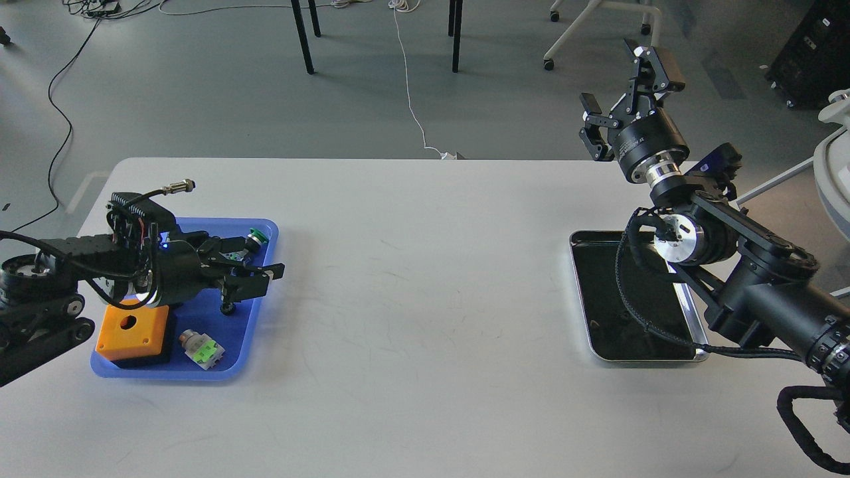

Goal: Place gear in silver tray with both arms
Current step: 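Lower the left gripper into the blue tray onto another black gear, then close the left gripper on the second black gear, then lift the gear and carry it with the left gripper toward the table center, then release the second gear onto the table between the trays, then withdraw the left arm and bring the right gripper toward the gear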

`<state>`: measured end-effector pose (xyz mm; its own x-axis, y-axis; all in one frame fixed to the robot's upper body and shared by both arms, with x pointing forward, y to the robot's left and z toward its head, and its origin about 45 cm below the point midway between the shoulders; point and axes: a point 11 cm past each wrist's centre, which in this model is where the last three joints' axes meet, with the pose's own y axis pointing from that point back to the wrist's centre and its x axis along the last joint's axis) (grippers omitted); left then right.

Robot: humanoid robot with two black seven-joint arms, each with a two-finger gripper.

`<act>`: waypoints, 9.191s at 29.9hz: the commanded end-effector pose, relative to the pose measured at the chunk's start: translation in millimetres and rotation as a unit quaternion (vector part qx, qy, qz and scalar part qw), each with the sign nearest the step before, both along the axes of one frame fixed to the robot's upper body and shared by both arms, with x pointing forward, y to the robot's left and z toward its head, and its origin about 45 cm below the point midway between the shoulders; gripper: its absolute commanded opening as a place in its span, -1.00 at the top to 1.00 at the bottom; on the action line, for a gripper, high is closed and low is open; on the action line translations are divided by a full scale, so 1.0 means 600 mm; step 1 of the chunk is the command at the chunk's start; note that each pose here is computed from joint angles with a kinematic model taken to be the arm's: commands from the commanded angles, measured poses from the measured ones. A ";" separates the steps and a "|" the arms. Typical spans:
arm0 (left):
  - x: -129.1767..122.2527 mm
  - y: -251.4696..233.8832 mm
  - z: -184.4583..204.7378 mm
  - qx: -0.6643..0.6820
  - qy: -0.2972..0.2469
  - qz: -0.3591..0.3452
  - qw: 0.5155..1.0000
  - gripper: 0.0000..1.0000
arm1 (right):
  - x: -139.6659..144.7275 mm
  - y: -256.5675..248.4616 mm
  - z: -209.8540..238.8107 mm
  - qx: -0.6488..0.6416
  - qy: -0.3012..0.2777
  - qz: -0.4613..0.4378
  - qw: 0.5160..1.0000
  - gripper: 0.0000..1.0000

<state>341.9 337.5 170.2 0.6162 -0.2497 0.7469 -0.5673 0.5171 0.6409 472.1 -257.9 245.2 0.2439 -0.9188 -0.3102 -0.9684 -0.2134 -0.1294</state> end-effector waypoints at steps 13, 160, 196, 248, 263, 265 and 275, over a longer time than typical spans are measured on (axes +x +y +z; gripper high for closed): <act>-0.014 0.050 -0.032 0.092 0.006 -0.026 0.995 -0.76 | -0.001 -0.001 0.001 0.005 -0.002 0.010 1.000 -0.95; 0.081 -0.119 0.167 0.063 -0.129 -0.171 0.975 0.64 | 0.001 -0.030 0.017 -0.005 -0.011 -0.002 1.000 -0.95; 0.021 -0.519 -0.058 0.065 -0.023 -0.307 0.949 0.64 | -0.062 -0.210 0.007 -0.075 0.010 -0.054 0.996 -0.96; 0.239 -0.254 0.331 -0.692 0.148 0.112 0.698 -0.96 | 0.010 -0.115 0.146 -0.139 -0.069 0.022 0.988 -0.96; 0.270 -0.069 0.305 -0.801 0.172 0.256 0.513 -0.96 | 0.030 0.128 0.161 -0.425 -0.111 0.236 0.867 -0.97; 0.269 -0.064 0.302 -0.802 0.172 0.259 0.510 -0.96 | 0.023 0.151 0.136 -0.494 -0.117 0.272 0.817 -0.97; 0.249 -0.017 0.256 -0.831 0.172 0.287 0.445 -0.96 | -0.027 0.246 0.051 -0.646 -0.137 0.402 0.634 -0.97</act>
<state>494.0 322.6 328.5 0.3835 0.7476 -0.5422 -0.9227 0.2848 -0.2599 469.6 -125.0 297.3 0.6704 -0.0579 0.7397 -0.5295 -0.7358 0.4222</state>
